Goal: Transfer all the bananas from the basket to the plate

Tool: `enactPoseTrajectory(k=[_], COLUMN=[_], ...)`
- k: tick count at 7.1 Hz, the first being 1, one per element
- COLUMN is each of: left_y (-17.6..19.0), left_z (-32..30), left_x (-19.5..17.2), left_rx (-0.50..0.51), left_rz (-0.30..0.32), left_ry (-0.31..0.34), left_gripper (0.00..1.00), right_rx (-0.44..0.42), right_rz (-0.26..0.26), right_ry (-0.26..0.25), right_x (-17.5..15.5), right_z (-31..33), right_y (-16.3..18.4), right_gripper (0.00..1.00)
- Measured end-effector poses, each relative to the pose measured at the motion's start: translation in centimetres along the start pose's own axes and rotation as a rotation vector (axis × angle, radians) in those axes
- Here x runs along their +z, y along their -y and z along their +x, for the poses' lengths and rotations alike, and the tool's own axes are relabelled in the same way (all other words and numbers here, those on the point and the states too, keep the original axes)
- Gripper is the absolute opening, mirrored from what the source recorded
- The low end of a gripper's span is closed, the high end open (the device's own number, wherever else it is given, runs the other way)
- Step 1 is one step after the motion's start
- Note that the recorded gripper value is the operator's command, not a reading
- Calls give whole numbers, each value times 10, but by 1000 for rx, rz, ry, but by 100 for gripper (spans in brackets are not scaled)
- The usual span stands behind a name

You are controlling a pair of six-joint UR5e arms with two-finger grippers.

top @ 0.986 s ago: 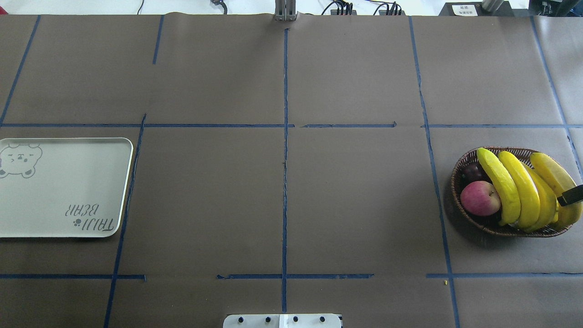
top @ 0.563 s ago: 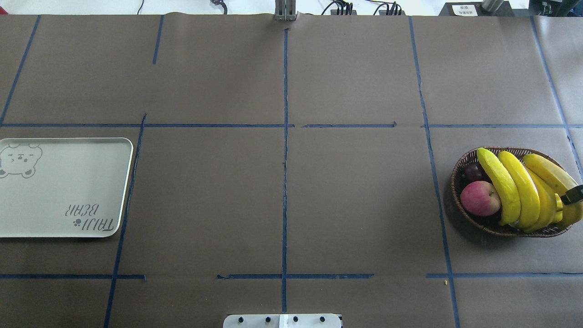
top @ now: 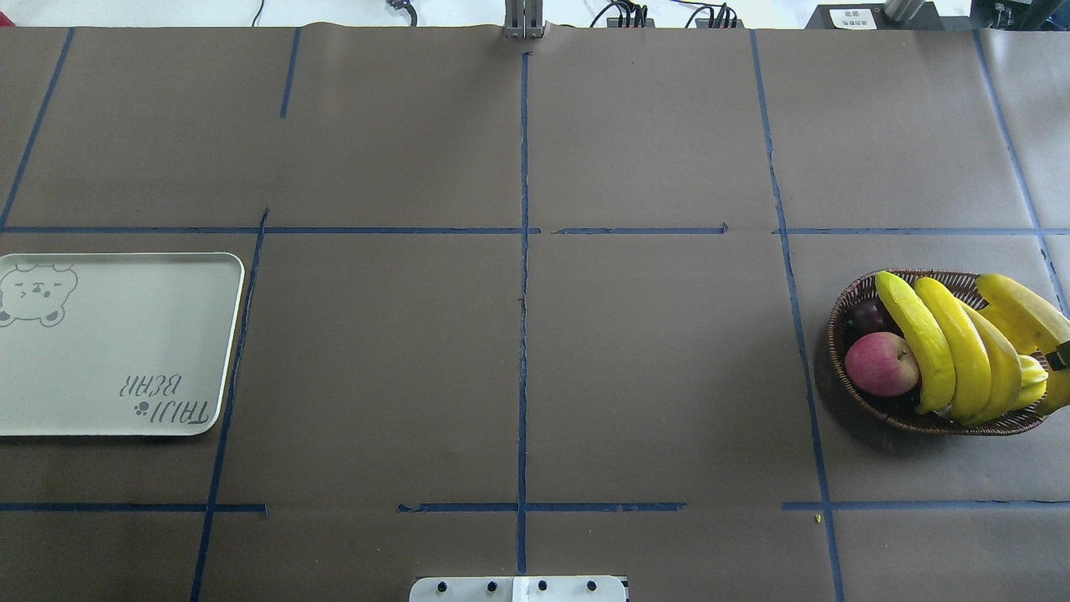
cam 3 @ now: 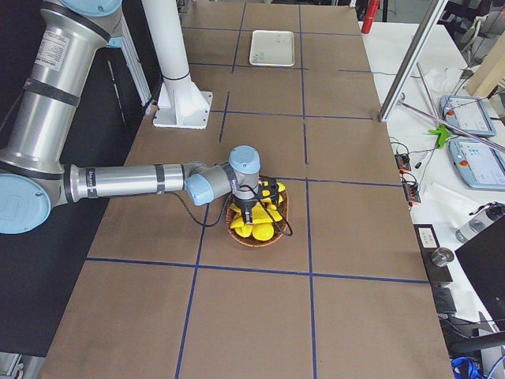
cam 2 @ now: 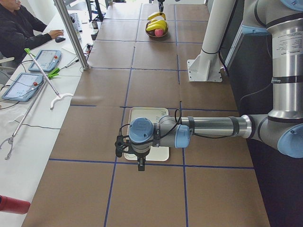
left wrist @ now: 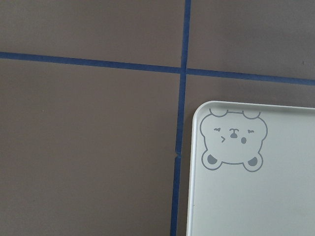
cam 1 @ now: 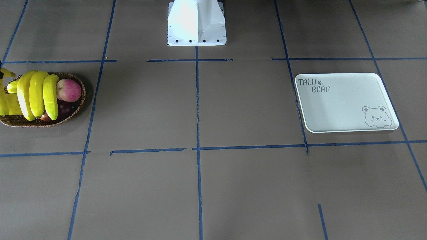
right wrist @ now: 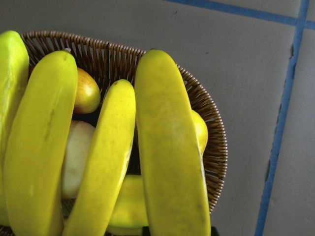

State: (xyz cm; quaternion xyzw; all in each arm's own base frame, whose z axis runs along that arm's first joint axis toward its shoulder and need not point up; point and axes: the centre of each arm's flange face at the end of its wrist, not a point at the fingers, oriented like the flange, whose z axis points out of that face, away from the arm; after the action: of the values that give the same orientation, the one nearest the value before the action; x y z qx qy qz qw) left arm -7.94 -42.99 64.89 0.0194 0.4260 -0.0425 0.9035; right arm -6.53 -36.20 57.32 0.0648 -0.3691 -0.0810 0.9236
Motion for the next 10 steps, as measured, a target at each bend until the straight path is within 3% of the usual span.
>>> enactPoseTrajectory(k=[2, 3, 5, 7, 9, 10], left_y=[1, 2, 10, 35, 56, 66], left_z=[5, 10, 32, 88, 168, 221], left_x=[-4, -8, -23, -43, -48, -46], left_rx=[9, 18, 26, -25, -96, -141], left_rz=[8, 16, 47, 101, 126, 128], left_ry=[-2, -4, -11, -48, -170, -243], left_gripper=[100, 100, 100, 100, 100, 99], right_rx=[-40, -43, 27, 159, 233, 244], right_rz=[108, 128, 127, 93, 67, 90], right_ry=[5, 40, 184, 304, 374, 409], right_x=[-52, -72, -123, -151, -157, -146], right_z=[13, 2, -69, -184, -312, -368], right_y=[15, 45, 136, 193, 211, 202], right_gripper=[0, 0, 0, 1, 2, 2])
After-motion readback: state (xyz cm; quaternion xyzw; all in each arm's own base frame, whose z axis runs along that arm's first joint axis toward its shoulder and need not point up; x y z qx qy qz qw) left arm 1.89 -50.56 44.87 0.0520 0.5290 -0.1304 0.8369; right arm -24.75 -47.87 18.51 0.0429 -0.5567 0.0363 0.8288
